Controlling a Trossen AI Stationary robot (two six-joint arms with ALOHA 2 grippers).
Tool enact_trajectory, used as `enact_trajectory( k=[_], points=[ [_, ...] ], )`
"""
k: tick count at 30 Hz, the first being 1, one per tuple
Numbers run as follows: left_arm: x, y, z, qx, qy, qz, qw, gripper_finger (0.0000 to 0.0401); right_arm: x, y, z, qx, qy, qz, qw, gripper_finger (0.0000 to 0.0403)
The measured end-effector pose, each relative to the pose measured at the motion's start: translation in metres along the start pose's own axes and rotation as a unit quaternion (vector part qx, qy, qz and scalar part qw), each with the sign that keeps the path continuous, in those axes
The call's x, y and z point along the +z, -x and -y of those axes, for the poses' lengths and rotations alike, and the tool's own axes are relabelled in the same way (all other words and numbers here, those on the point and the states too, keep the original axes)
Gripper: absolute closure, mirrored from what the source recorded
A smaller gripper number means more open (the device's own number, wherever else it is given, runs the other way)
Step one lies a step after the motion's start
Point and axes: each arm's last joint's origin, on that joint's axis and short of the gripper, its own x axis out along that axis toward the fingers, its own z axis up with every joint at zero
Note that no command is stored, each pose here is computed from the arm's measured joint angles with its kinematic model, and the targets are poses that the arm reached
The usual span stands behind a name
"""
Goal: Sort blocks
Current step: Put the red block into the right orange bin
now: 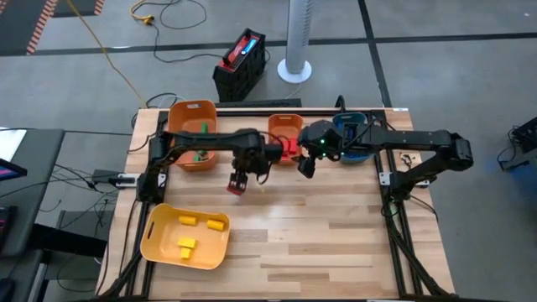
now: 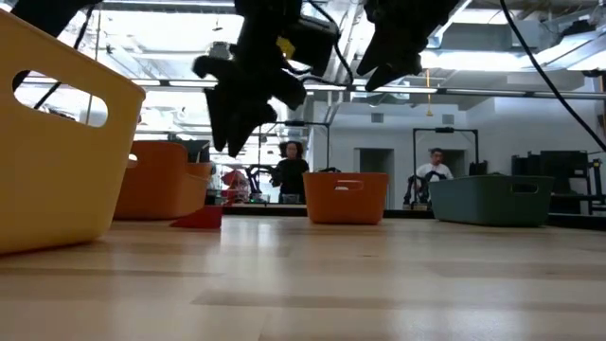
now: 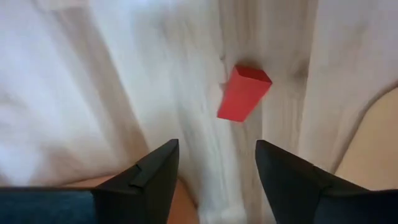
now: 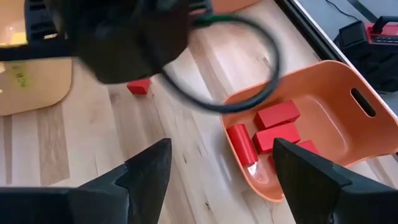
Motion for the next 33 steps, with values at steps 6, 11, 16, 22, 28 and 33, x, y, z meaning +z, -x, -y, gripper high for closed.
enact_trajectory(
  k=[6,11,16,22,28,33],
  points=[
    [-0.005,-0.028,0.021,-0.027,0.006,-0.027,0.999,0.0134,-0.001,0.0,-0.002,0.003,0.0,-0.002,1.0,0.0113],
    [-0.029,-0.045,0.034,-0.023,0.036,0.01,0.999,0.0096,-0.002,0.002,0.002,-0.004,-0.004,-0.011,1.0,0.0113],
    [-0.064,-0.039,0.048,0.009,0.046,0.124,0.991,0.0093,0.0,0.009,0.001,-0.002,-0.018,0.008,1.0,0.0113],
    [-0.074,-0.039,0.061,0.045,0.008,0.244,0.969,0.0093,0.003,0.012,0.002,-0.012,-0.021,0.025,0.999,0.0113],
    [-0.061,-0.061,0.061,0.036,0.01,0.243,0.969,0.0094,0.004,0.015,0.002,-0.011,-0.022,0.033,0.999,0.0113],
    [-0.046,-0.075,0.059,0.04,-0.01,0.244,0.969,0.0111,0.005,0.025,0.003,-0.007,-0.031,0.045,0.998,0.0113]
  ],
)
